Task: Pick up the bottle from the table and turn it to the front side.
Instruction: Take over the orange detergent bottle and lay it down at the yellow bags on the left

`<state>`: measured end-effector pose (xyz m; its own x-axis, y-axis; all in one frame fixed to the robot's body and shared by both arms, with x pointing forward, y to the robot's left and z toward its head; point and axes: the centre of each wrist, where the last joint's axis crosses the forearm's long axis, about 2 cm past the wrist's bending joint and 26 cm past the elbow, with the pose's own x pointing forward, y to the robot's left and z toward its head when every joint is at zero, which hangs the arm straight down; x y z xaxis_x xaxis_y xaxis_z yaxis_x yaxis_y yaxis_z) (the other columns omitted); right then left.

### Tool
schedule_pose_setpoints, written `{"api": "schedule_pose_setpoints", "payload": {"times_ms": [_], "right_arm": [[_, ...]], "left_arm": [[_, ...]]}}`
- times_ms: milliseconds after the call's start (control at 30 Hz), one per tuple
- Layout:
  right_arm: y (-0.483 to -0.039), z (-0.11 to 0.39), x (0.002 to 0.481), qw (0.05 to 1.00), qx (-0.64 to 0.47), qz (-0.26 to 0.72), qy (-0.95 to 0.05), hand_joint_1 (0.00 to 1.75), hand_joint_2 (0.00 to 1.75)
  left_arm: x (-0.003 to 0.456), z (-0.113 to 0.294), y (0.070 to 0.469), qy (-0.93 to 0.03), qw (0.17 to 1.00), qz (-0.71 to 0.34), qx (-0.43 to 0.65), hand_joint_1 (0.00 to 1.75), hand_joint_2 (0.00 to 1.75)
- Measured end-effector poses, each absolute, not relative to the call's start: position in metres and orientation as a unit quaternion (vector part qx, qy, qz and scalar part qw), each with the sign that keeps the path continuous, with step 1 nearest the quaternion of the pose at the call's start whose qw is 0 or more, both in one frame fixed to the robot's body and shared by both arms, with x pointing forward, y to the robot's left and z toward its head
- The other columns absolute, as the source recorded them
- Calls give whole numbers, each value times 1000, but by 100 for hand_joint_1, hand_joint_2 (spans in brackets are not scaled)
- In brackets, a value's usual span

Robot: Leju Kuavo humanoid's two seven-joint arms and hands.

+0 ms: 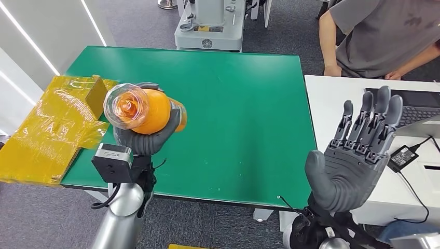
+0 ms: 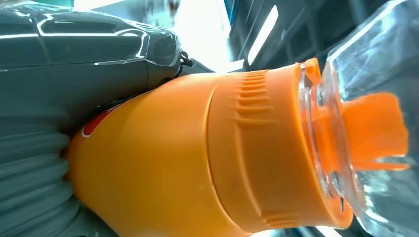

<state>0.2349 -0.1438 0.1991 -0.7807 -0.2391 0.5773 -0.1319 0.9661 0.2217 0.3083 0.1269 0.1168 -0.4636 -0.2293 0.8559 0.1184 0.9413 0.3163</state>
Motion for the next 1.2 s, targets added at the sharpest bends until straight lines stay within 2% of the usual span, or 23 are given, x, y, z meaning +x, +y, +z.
{"api": "schedule_pose_setpoints", "payload": {"times_ms": [133, 267, 367, 600, 867, 1200], "right_arm": [[-141, 196, 235, 323, 104, -81, -937, 0, 175], [-138, 193, 236, 329, 120, -73, -934, 0, 175], [-137, 191, 237, 332, 126, -69, -932, 0, 175], [-137, 188, 235, 335, 127, -63, -931, 0, 175], [-138, 182, 230, 343, 126, -57, -929, 0, 175], [-139, 176, 222, 353, 110, -57, -927, 0, 175]], "left_arm": [[315, 124, 146, -838, 453, -245, 181, 175, 175], [328, 131, 167, -787, 351, -368, 348, 175, 175], [338, 126, 184, -748, 310, -427, 402, 175, 175], [356, 95, 230, -674, 298, -530, 420, 175, 175], [363, 65, 282, -585, 341, -657, 332, 175, 175], [362, 54, 346, -497, 397, -696, 333, 175, 175]]}}
